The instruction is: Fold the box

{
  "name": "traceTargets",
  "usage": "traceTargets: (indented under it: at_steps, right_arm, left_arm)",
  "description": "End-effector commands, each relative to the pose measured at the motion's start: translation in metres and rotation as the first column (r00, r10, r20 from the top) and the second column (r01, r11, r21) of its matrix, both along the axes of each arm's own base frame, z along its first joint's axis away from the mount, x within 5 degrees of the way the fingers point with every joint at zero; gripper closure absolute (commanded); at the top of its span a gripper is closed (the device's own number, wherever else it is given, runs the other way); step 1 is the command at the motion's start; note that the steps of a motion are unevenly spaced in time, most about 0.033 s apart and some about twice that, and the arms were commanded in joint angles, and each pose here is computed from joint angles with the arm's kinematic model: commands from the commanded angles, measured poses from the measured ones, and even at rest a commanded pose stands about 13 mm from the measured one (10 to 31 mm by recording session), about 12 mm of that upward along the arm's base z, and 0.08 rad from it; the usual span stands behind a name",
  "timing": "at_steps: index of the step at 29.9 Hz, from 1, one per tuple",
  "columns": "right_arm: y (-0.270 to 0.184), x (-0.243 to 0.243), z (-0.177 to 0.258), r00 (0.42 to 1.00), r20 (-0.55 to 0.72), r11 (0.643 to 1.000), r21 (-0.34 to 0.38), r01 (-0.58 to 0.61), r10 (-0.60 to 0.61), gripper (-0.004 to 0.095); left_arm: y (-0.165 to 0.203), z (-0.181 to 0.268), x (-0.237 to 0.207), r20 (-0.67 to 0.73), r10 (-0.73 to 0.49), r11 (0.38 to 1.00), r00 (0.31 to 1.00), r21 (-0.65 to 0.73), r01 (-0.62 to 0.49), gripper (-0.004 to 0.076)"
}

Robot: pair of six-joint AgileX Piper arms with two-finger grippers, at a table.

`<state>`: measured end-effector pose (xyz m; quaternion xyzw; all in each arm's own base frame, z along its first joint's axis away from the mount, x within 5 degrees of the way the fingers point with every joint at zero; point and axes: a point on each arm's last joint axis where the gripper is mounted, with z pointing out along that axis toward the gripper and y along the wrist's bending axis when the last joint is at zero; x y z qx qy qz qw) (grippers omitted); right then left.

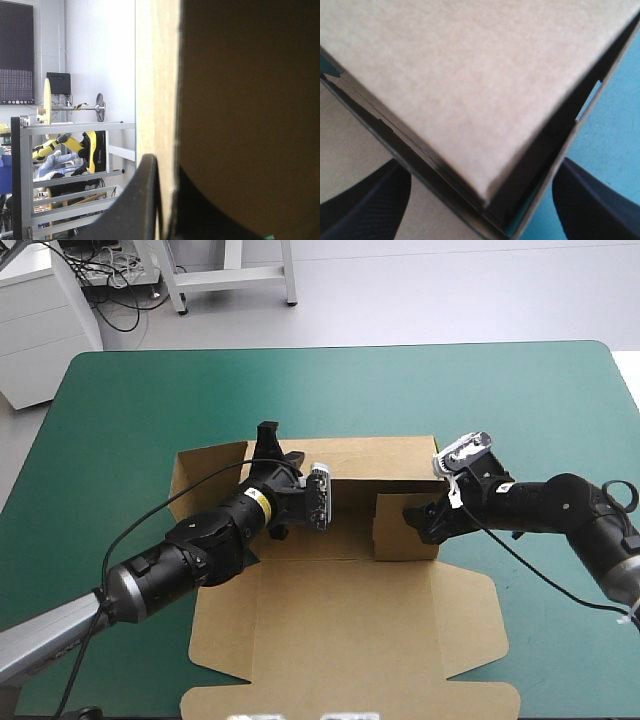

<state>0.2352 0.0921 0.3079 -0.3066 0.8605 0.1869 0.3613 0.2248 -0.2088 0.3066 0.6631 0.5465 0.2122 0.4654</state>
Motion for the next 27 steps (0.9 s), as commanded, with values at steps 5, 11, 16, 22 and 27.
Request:
traceTargets:
  at_steps: [5,11,16,22,27]
  right_arm:
    - [0.0098,0.0061,0.0164,0.986,0.162,0.999,0.005,0.038,-0.039,0.0202]
    - [0.0106,0.0039,0.0155,0.990,0.141,0.999,0.002,0.032,-0.032,0.0449]
    - [0.0116,0.0003,0.0129,0.995,0.103,1.000,-0.011,0.002,-0.001,0.0698]
    - [0.0124,-0.0026,0.0110,0.997,0.072,1.000,-0.016,-0.022,0.023,0.0926]
    - [0.0122,-0.0011,0.0122,0.998,0.053,0.999,0.026,0.030,-0.032,0.0929]
  left_arm:
    - [0.0011,-0.0094,-0.0002,-0.081,0.067,0.998,0.994,-0.006,-0.067,0.0755]
    - [0.0019,-0.0097,0.0000,-0.087,0.079,0.997,0.993,-0.009,-0.080,0.0755]
    - [0.0019,-0.0097,0.0000,-0.084,0.076,0.997,0.994,-0.003,-0.076,0.0755]
    - [0.0020,-0.0098,-0.0001,-0.090,0.082,0.996,0.993,-0.010,-0.083,0.0755]
    - [0.0053,-0.0032,-0.0027,-0.079,0.084,0.996,0.993,-0.028,-0.086,0.0680]
